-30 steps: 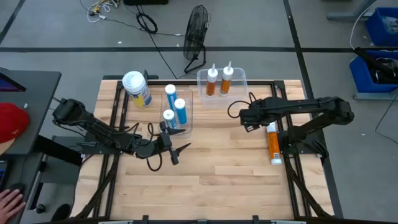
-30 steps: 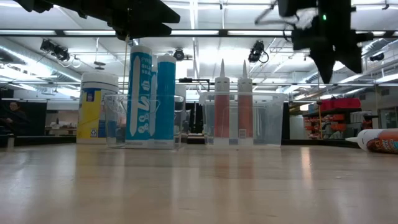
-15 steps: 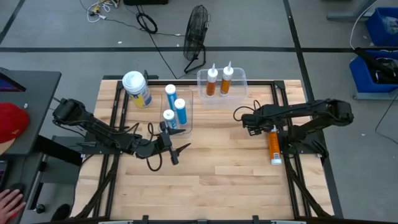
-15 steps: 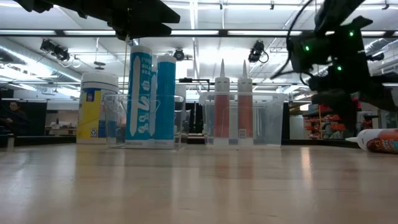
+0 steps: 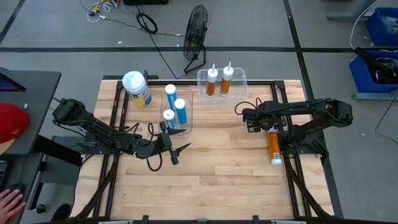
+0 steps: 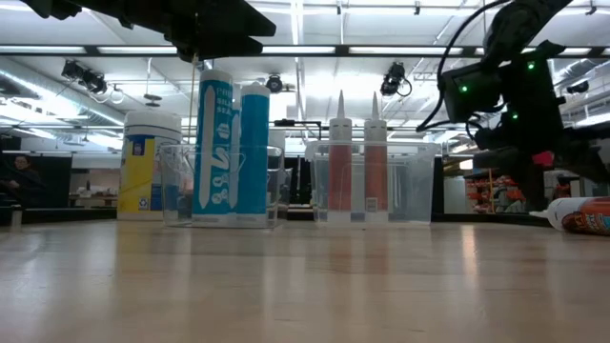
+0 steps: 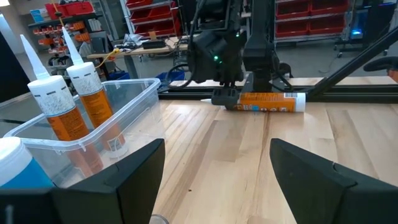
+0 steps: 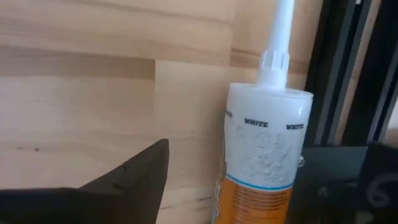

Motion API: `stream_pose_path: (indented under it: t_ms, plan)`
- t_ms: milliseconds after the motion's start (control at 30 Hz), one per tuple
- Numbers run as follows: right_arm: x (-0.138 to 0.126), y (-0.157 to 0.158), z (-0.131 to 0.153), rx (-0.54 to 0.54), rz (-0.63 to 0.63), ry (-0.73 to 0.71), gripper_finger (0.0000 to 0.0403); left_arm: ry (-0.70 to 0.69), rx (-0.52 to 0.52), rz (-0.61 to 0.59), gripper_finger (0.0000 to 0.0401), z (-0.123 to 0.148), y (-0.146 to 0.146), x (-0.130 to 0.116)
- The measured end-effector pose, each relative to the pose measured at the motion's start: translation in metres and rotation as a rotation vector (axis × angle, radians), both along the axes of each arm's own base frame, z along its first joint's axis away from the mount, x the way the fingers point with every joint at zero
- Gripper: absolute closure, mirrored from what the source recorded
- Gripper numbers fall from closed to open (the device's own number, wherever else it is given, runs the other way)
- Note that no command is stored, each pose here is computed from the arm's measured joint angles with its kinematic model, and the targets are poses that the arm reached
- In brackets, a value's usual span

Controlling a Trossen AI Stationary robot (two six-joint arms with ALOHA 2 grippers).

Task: Pick & place silicon tubes, Sealant and Lysol wipes
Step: Put the orange sealant into the right transparent bin

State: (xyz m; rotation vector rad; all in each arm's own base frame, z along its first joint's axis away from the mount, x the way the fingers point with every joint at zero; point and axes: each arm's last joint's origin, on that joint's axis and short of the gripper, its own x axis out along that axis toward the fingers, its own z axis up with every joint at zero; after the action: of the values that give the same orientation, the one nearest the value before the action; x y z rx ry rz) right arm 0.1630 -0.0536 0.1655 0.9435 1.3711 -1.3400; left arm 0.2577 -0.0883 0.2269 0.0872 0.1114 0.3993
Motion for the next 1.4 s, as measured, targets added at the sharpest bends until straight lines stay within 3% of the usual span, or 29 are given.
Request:
stream_pose_path:
  t_ms: [333, 600, 833, 1033, 1233, 1400]
  plan:
    - [-0.001, -0.009, -0.016, 0.039, -0.036, -0.112, 0.0162, 0.001, 0.001, 0.0, 0.0108, 0.0, 0.0, 0.0]
    - [0.013, -0.008, -0.028, 0.099, 0.048, -0.332, 0.0183, 0.002, 0.002, 0.0, 0.0108, 0.0, 0.0, 0.0]
    - [0.036, -0.008, -0.013, 0.108, 0.149, -0.494, 0.0211, 0.002, 0.002, 0.001, 0.0108, 0.0, 0.0, 0.0]
    - [0.06, 0.002, 0.021, 0.12, 0.281, -0.616, 0.0233, 0.003, 0.004, 0.001, 0.0108, 0.0, 0.0, 0.0]
    - [0.059, 0.009, 0.06, 0.013, 0.285, -0.478, 0.0253, 0.005, 0.004, 0.001, 0.0108, 0.0, 0.0, 0.0]
    - [0.05, 0.015, 0.073, 0.01, 0.229, -0.351, 0.0263, 0.012, 0.007, 0.002, 0.0108, -0.001, 0.001, 0.0]
